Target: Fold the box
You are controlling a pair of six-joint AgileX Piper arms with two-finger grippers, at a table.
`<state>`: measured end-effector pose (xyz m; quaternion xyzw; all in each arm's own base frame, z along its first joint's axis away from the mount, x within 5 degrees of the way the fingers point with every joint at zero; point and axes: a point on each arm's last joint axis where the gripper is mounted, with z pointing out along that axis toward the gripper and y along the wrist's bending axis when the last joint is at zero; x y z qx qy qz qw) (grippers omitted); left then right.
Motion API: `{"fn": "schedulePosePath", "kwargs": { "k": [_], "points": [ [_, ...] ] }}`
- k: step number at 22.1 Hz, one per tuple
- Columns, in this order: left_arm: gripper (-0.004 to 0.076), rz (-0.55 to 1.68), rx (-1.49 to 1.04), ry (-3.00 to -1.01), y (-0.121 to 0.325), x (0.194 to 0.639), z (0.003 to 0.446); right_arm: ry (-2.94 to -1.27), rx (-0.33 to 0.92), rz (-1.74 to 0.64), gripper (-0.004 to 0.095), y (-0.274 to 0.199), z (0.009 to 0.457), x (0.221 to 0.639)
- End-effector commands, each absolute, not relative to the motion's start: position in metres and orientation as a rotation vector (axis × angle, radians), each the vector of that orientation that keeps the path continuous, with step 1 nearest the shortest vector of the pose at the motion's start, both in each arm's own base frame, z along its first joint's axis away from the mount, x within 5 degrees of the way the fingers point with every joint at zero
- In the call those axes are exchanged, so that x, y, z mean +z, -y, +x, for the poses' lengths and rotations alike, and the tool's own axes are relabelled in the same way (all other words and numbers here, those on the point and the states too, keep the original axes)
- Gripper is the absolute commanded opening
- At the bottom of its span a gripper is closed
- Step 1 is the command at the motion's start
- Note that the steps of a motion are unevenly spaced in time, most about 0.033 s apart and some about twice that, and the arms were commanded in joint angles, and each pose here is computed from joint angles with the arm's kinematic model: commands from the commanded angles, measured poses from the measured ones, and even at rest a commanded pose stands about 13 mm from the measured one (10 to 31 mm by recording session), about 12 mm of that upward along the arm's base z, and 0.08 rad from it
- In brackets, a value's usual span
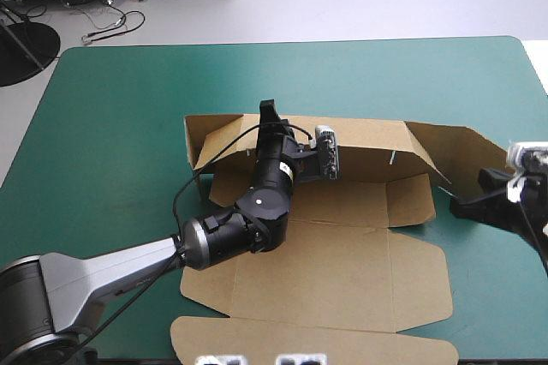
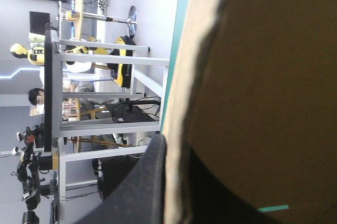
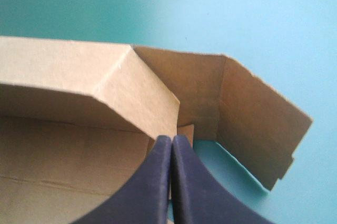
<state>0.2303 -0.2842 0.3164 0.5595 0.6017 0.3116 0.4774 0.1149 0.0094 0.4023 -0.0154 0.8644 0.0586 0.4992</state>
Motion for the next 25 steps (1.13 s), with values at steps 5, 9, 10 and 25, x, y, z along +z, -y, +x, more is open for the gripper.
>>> {"fn": "schedulePosePath", "kwargs": {
  "k": [5,9,10,25],
  "points": [
    [-0.001,1.202,0.739,-1.41,0.274,0.321,0.218,-2.078,0.189,-0.053,-0.0015,-0.011,0.183,0.449],
    [-0.001,1.202,0.736,-1.416,0.274,0.319,0.218,-2.136,0.205,-0.059,-0.0015,-0.01,0.235,0.458],
    [-0.001,1.202,0.735,-1.417,0.274,0.319,0.218,-2.157,0.214,-0.063,-0.0015,-0.011,0.247,0.458],
    [-0.001,1.097,0.726,-1.48,0.269,0.32,0.219,-2.621,0.321,-0.102,-0.0015,-0.012,0.346,0.387]
  ]
}}
